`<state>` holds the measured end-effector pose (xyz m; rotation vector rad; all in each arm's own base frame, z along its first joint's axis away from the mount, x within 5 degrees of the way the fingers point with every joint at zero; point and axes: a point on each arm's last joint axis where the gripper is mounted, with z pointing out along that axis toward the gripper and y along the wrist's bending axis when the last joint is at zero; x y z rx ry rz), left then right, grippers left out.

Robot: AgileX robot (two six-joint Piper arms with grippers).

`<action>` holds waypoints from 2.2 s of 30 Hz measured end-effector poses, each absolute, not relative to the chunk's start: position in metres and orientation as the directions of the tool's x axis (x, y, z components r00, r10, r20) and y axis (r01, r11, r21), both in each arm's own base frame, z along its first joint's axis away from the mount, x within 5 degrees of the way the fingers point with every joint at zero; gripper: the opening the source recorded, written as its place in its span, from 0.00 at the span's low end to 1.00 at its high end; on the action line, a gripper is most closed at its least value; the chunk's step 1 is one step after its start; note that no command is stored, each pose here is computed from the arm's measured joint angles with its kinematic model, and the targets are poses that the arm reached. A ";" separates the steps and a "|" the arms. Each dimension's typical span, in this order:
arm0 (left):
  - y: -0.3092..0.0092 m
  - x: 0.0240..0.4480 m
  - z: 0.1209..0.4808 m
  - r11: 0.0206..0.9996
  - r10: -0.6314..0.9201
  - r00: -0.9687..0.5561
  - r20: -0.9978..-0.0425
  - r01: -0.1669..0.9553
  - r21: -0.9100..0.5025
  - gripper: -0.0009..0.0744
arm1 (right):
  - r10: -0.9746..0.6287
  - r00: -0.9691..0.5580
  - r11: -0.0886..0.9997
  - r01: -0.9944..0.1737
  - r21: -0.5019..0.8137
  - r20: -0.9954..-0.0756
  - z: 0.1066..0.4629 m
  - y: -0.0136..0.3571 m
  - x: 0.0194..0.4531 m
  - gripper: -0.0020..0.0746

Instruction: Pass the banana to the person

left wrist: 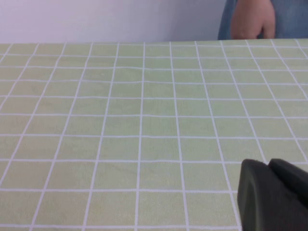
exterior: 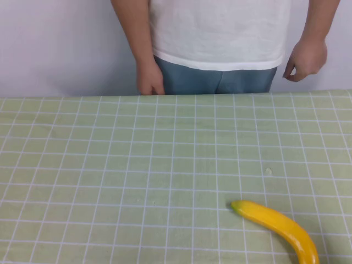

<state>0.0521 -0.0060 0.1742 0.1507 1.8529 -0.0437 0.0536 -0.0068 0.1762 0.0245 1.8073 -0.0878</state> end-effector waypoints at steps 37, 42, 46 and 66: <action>-0.006 0.052 0.174 0.991 0.081 -0.276 -0.958 0.126 0.048 0.01 | -0.033 -0.236 0.997 0.064 -0.050 -0.971 0.176 -0.007 0.054 0.02; -0.006 0.052 0.174 0.991 0.081 -0.276 -0.958 0.126 0.048 0.01 | -0.033 -0.236 0.997 0.064 -0.050 -0.971 0.176 -0.007 0.054 0.02; -0.006 0.052 0.174 0.991 0.081 -0.276 -0.958 0.126 0.048 0.01 | -0.033 -0.236 0.997 0.064 -0.050 -0.971 0.176 -0.007 0.054 0.02; -0.006 0.052 0.174 0.991 0.081 -0.276 -0.958 0.126 0.048 0.01 | -0.036 -0.206 0.997 0.058 -0.049 -0.978 0.179 -0.006 0.054 0.02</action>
